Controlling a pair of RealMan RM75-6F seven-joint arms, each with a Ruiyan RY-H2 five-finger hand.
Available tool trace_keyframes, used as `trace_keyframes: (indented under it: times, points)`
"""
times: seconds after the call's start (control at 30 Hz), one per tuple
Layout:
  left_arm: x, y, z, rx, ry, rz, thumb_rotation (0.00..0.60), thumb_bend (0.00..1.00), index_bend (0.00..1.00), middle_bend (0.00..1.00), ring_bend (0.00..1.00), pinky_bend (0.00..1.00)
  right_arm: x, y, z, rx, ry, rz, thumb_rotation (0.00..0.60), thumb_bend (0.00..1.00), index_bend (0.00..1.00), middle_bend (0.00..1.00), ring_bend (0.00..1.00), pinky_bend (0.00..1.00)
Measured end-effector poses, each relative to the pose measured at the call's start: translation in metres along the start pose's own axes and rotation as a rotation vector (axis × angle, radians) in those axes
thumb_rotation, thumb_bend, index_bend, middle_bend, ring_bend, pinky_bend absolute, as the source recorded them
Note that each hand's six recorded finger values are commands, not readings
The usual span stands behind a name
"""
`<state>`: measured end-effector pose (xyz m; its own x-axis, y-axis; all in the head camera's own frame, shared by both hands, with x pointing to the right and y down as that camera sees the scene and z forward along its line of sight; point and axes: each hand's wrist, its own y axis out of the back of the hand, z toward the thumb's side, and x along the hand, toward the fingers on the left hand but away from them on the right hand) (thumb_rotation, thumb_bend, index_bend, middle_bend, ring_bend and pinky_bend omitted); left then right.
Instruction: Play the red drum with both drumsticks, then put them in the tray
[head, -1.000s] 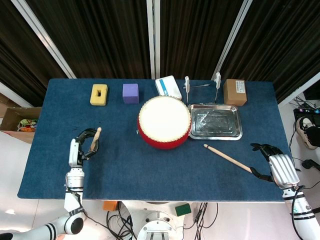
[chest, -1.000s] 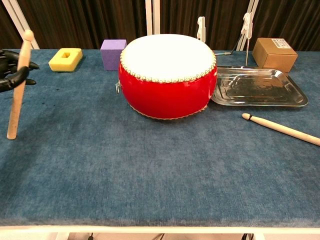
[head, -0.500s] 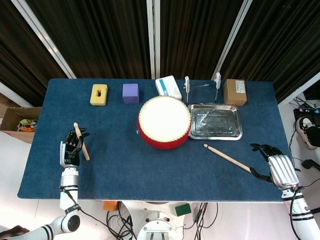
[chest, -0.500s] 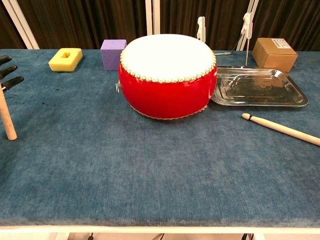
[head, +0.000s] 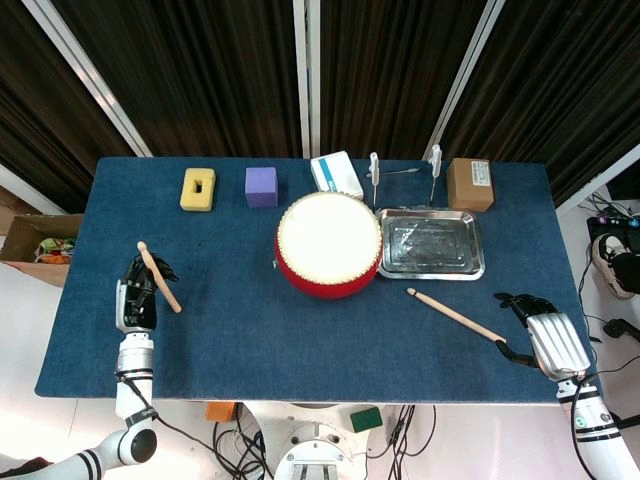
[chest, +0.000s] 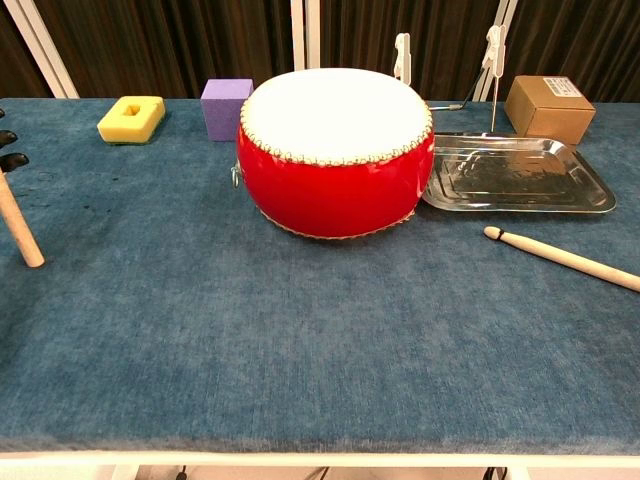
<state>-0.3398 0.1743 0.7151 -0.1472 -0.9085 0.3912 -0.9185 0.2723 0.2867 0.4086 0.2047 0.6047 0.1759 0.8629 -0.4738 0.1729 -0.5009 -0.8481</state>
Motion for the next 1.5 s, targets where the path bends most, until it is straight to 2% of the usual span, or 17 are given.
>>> trace_keyframes:
  times: [0.23, 0.37, 0.63, 1.07, 1.5]
  points:
    - [0.002, 0.007, -0.004, 0.019, 0.028, 0.02, 0.6, 0.26, 0.47, 0.57, 0.57, 0.57, 0.0, -0.002, -0.002, -0.006, -0.006, 0.006, 0.6, 0.22, 0.25, 0.36, 0.24, 0.32]
    - [0.002, 0.009, -0.003, 0.06, 0.025, 0.028, 0.6, 0.2, 0.5, 0.6, 0.6, 0.6, -0.002, -0.004, -0.001, -0.007, -0.005, 0.011, 0.6, 0.22, 0.25, 0.36, 0.24, 0.32]
    - [0.003, 0.011, 0.001, 0.131, 0.017, 0.038, 0.6, 0.15, 0.55, 0.65, 0.64, 0.64, -0.004, -0.007, 0.001, 0.003, -0.003, 0.023, 0.6, 0.22, 0.25, 0.36, 0.24, 0.32]
    - [0.002, 0.014, -0.009, 0.329, 0.037, 0.031, 0.6, 0.15, 0.66, 0.74, 0.71, 0.72, -0.004, -0.01, 0.003, 0.0, -0.008, 0.03, 0.6, 0.22, 0.25, 0.36, 0.24, 0.32]
    - [-0.001, 0.012, -0.024, 0.409, 0.068, 0.011, 0.6, 0.15, 0.73, 0.78, 0.75, 0.76, 0.0, -0.008, 0.003, -0.012, -0.015, 0.02, 0.6, 0.22, 0.25, 0.36, 0.24, 0.32]
